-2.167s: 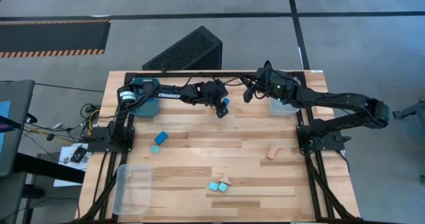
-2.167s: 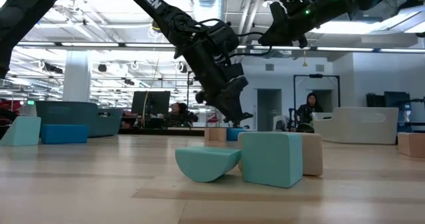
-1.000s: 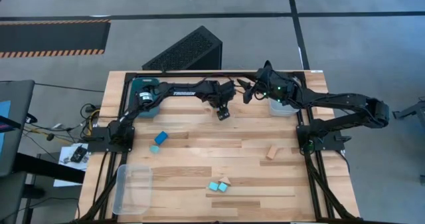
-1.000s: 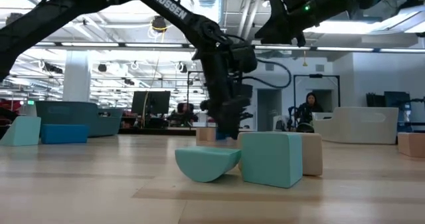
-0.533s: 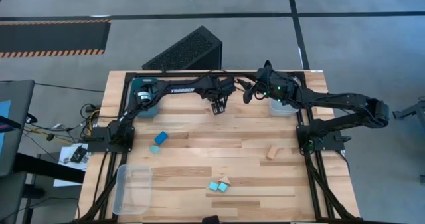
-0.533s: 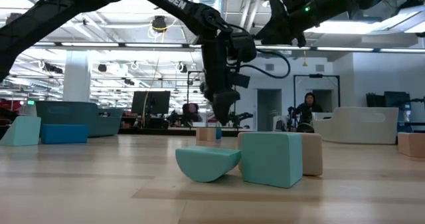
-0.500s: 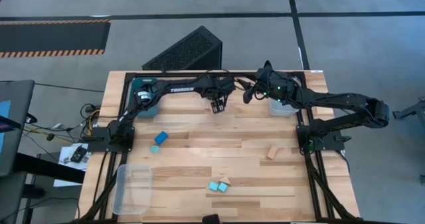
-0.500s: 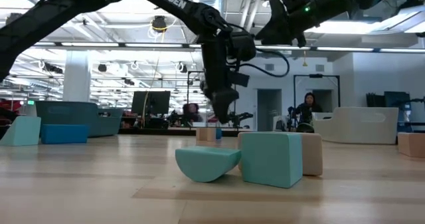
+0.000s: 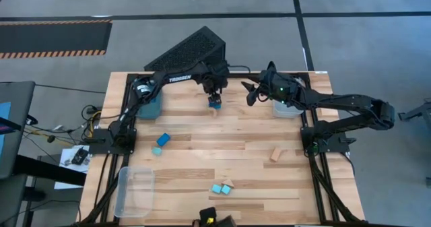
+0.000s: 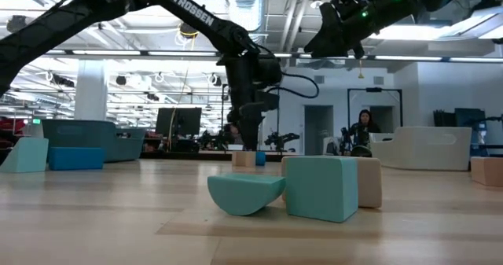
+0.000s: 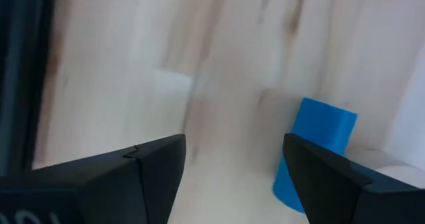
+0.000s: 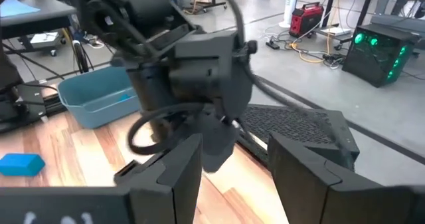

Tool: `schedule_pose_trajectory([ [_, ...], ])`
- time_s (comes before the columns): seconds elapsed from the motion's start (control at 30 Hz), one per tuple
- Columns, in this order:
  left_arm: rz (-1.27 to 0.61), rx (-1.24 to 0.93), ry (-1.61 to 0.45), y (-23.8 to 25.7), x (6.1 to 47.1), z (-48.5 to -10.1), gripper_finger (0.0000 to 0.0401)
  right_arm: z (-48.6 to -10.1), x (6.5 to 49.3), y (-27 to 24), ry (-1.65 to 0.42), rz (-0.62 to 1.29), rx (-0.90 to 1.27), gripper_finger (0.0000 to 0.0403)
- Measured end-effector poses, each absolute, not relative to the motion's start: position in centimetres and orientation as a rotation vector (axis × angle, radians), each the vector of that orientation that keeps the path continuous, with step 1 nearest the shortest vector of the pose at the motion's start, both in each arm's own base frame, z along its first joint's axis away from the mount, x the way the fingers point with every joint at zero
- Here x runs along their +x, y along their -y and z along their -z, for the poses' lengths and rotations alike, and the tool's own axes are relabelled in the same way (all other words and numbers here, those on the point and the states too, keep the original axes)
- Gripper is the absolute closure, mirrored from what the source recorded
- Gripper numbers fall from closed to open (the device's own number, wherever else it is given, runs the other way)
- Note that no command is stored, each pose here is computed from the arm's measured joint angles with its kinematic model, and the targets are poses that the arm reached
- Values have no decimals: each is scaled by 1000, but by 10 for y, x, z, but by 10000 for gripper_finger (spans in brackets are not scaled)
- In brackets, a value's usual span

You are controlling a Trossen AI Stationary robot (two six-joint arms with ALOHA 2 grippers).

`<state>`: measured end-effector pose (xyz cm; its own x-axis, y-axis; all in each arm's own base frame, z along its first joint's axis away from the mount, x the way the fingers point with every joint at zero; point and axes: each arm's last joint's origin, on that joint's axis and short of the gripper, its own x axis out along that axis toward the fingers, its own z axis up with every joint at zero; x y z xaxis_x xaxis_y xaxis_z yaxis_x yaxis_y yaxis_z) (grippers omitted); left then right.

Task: Sort & place blocks by color
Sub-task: Put the right blue block into the blue bin

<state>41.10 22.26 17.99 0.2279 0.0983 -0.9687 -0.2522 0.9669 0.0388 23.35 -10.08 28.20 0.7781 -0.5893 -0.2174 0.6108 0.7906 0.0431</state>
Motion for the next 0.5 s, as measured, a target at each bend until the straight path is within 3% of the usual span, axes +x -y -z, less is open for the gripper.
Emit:
schedule_pose_trajectory([
  [0.5,-106,75,-1364,-195,425,-176,161,-281,232,103,-211,663,116,209],
])
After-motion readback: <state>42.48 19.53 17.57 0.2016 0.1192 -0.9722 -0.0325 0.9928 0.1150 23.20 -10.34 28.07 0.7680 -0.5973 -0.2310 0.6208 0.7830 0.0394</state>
